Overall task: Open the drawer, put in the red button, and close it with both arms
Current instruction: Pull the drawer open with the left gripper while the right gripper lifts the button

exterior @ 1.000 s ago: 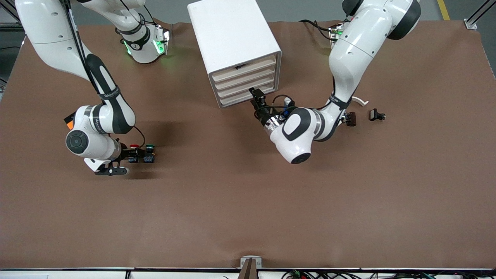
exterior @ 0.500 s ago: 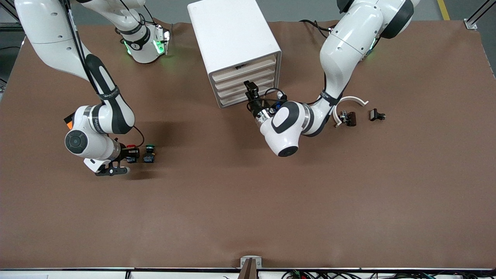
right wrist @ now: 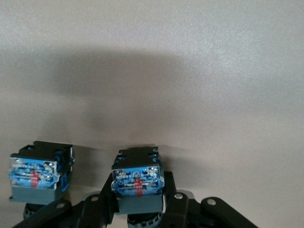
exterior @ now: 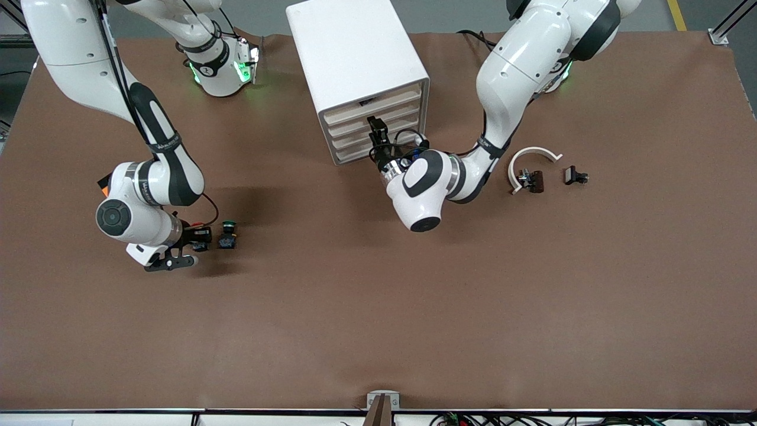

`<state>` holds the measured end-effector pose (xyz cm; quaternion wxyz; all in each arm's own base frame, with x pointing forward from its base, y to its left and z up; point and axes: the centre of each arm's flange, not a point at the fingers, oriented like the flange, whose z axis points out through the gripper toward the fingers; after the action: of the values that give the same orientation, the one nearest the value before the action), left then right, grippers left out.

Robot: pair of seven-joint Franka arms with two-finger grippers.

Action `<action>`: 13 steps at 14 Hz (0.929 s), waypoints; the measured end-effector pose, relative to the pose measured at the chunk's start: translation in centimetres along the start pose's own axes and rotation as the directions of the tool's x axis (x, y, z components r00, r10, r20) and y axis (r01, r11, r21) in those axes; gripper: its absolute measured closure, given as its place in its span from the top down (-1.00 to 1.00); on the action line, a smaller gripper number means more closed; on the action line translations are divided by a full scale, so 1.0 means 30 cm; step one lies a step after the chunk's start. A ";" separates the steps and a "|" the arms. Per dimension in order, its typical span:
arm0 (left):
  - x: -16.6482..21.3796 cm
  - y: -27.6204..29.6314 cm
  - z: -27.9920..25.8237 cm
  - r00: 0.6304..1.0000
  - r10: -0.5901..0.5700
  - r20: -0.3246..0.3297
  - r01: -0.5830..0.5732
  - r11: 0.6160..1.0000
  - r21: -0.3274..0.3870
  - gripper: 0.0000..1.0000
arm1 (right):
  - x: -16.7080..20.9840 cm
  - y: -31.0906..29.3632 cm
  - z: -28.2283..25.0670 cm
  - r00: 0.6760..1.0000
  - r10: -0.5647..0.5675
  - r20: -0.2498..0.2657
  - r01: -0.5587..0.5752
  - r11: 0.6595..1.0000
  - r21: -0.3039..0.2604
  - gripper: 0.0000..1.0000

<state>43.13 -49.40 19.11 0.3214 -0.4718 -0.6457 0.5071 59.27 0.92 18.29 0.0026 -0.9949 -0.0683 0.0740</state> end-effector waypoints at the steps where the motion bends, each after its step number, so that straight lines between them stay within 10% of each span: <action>1: -0.001 -0.001 0.002 1.000 0.001 0.001 -0.001 1.000 0.001 0.08 | 0.005 0.001 -0.016 1.000 0.000 0.007 0.000 1.000 0.001 -0.15; 9: 0.005 -0.004 -0.020 1.000 -0.010 0.009 0.010 1.000 0.013 -0.74 | 0.008 -0.004 -0.310 0.996 0.022 0.081 -0.023 1.000 0.009 -0.15; 13: 0.022 0.009 -0.063 0.999 -0.021 0.028 0.021 1.000 0.008 -0.73 | -0.011 -0.068 -0.365 0.985 0.128 0.114 -0.129 0.992 -0.005 -0.15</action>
<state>44.67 -48.09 19.35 0.3194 -0.4563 -0.6532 0.5129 60.29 2.96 29.19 -0.0051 -0.9914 -0.0039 0.1309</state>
